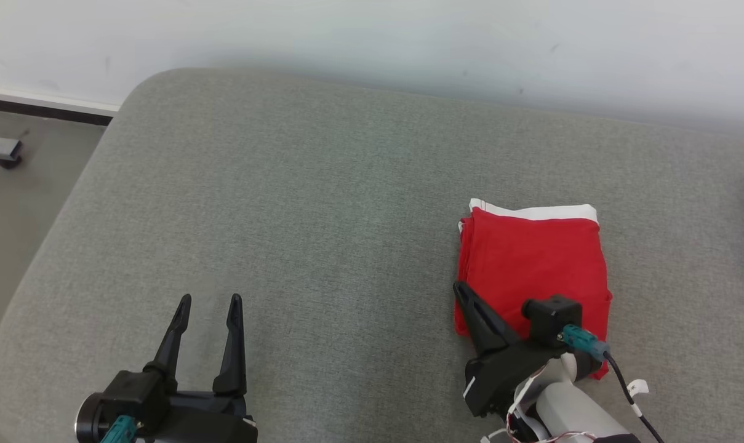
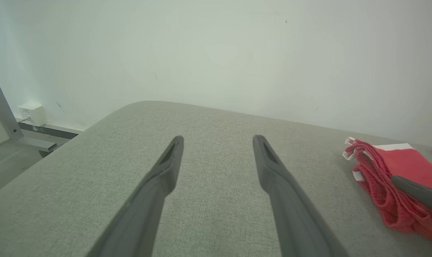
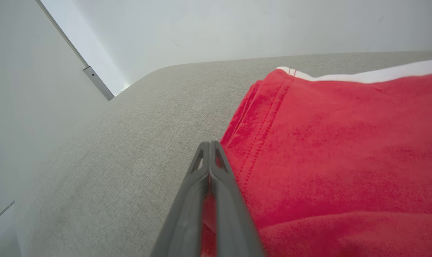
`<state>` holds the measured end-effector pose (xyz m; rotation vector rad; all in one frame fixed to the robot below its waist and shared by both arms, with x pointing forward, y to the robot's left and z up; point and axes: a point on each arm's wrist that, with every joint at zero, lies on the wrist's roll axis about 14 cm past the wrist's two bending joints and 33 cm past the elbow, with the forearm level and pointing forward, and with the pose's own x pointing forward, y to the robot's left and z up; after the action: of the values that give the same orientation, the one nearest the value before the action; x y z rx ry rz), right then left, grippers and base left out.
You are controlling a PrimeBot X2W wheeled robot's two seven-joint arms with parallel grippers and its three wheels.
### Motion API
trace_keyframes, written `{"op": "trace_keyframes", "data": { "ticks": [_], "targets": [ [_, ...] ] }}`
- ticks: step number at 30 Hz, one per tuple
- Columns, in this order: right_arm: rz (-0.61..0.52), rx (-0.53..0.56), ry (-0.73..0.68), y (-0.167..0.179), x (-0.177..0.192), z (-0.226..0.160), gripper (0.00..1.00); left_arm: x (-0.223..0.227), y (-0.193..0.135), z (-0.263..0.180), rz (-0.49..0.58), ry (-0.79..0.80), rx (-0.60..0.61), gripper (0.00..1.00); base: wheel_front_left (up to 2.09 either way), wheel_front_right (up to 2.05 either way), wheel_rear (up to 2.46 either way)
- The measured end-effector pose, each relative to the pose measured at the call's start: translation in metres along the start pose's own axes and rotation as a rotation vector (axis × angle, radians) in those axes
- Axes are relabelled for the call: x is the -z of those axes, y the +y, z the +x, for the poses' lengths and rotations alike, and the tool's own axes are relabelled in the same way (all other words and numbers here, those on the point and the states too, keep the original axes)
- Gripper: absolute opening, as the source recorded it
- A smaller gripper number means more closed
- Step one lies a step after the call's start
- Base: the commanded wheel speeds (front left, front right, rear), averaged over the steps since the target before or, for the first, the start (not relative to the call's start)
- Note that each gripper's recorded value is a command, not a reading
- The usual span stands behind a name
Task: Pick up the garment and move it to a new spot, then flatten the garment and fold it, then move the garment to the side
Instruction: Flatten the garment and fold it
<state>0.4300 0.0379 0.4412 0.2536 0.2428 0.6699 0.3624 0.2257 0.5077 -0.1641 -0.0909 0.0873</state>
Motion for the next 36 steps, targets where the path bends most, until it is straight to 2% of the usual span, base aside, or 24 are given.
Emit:
{"op": "trace_keyframes", "data": {
  "ticks": [8,17,23,29,30,31,32,33,36],
  "targets": [
    [-0.009,0.054,-0.152,-0.019,-0.047,-0.009,0.00,0.001,-0.015,0.010,-0.003,-0.002,0.046,1.00,0.00,0.00,0.00],
    [-0.073,0.210,-0.290,-0.065,-0.087,-0.061,0.00,-0.001,-0.036,0.018,0.000,-0.012,0.119,1.00,0.00,0.00,0.00],
    [-0.097,0.344,-0.343,-0.097,-0.096,-0.107,0.00,-0.003,-0.053,0.023,0.003,-0.022,0.172,1.00,0.00,0.00,0.00],
    [-0.094,0.432,-0.347,-0.106,-0.086,-0.146,0.00,-0.002,-0.062,0.023,0.009,-0.021,0.201,1.00,0.00,0.00,0.00],
    [-0.094,0.443,-0.348,-0.106,-0.084,-0.152,0.24,-0.003,-0.062,0.022,0.010,-0.023,0.202,1.00,0.00,0.00,0.00],
    [-0.095,0.454,-0.350,-0.106,-0.083,-0.158,0.41,-0.003,-0.062,0.021,0.012,-0.023,0.204,1.00,0.00,0.00,0.00],
    [-0.099,0.463,-0.351,-0.106,-0.082,-0.162,0.94,-0.003,-0.062,0.020,0.013,-0.021,0.203,1.00,0.00,0.00,0.00],
    [-0.101,0.471,-0.353,-0.106,-0.081,-0.167,1.00,-0.003,-0.061,0.019,0.015,-0.021,0.202,1.00,0.00,0.00,0.00],
    [-0.103,0.498,-0.361,-0.106,-0.079,-0.180,1.00,-0.004,-0.060,0.016,0.019,-0.023,0.203,1.00,0.00,0.00,0.00]
  ]
}}
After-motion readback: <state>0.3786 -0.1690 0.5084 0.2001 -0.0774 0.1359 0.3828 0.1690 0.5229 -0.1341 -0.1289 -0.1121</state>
